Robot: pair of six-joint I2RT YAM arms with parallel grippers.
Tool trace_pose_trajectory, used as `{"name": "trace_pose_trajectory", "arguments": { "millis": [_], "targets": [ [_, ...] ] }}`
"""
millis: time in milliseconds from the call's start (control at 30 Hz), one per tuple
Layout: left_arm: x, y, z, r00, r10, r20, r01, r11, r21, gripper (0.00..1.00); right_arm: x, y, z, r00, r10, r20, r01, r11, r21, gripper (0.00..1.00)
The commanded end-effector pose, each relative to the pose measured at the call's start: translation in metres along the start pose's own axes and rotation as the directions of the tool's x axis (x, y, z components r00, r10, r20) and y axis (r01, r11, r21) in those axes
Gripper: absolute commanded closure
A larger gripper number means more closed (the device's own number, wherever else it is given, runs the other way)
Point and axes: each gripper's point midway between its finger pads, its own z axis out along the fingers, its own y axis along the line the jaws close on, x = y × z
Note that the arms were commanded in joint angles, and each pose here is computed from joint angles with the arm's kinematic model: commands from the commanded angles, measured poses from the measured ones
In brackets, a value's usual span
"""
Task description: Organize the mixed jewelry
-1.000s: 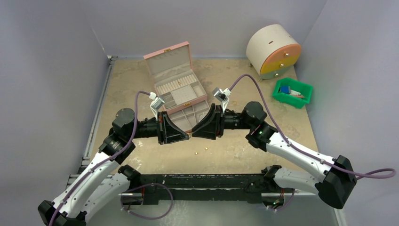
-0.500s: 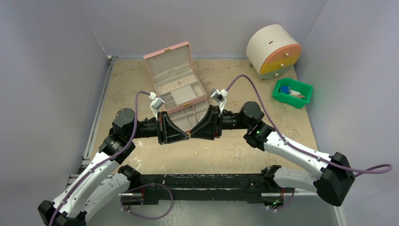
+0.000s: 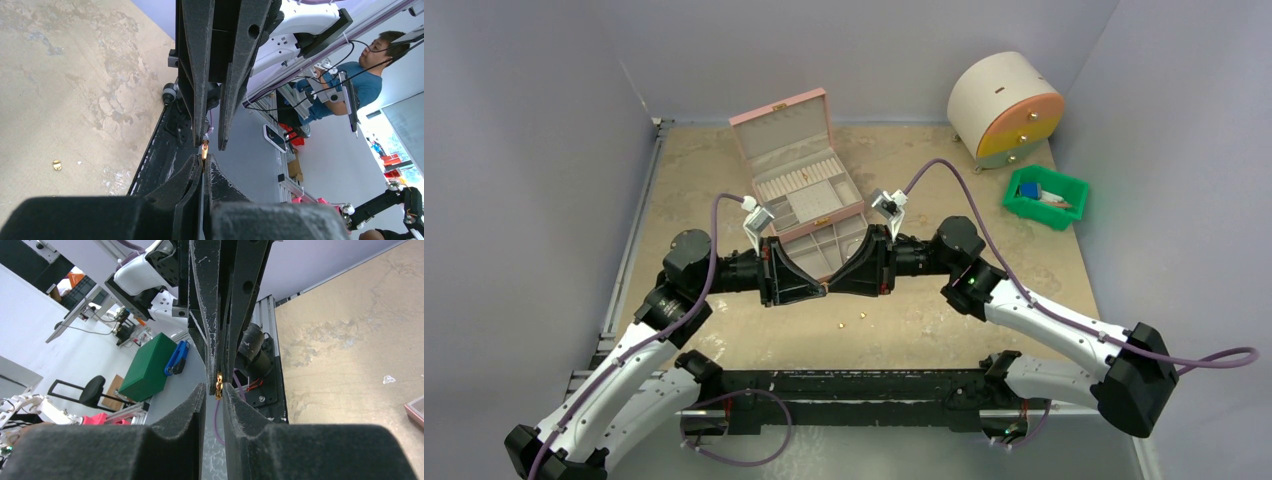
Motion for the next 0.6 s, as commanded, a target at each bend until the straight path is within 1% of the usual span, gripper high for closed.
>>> {"name": "trace_pose_trajectory", "arguments": {
  "millis": [0,233,300,367,433,567],
  "targets": [
    [-0.018,-0.012,0.0,0.996,0.071,0.047,-0.072,0.997,0.016,1.0,-0.01,0.013,0.003,0.998,-0.056,0.018,0.057,0.997,-0.046,0.81],
    [-0.02,-0.011,0.0,0.996,0.072,0.057,-0.072,0.997,0.006,1.0,-0.01,0.012,0.004,0.998,-0.056,0.013,0.057,0.998,-0.038,0.86],
    [-0.02,-0.011,0.0,0.995,0.075,0.059,-0.076,0.997,0.004,1.0,-0.01,0.012,0.004,0.998,-0.058,0.012,0.058,0.998,-0.039,0.91],
    [-0.02,-0.009,0.0,0.996,0.072,0.057,-0.072,0.997,-0.001,1.0,-0.01,0.012,0.004,0.998,-0.059,0.012,0.059,0.998,-0.038,1.0],
    [-0.021,-0.009,0.001,0.995,0.078,0.061,-0.078,0.997,-0.003,1.0,-0.01,0.012,0.004,0.998,-0.06,0.013,0.06,0.998,-0.036,1.0],
    [-0.019,0.002,0.0,0.997,0.064,0.045,-0.061,0.996,-0.061,1.0,-0.014,0.009,0.003,0.997,-0.07,0.025,0.07,0.998,0.002,1.0]
  ]
}}
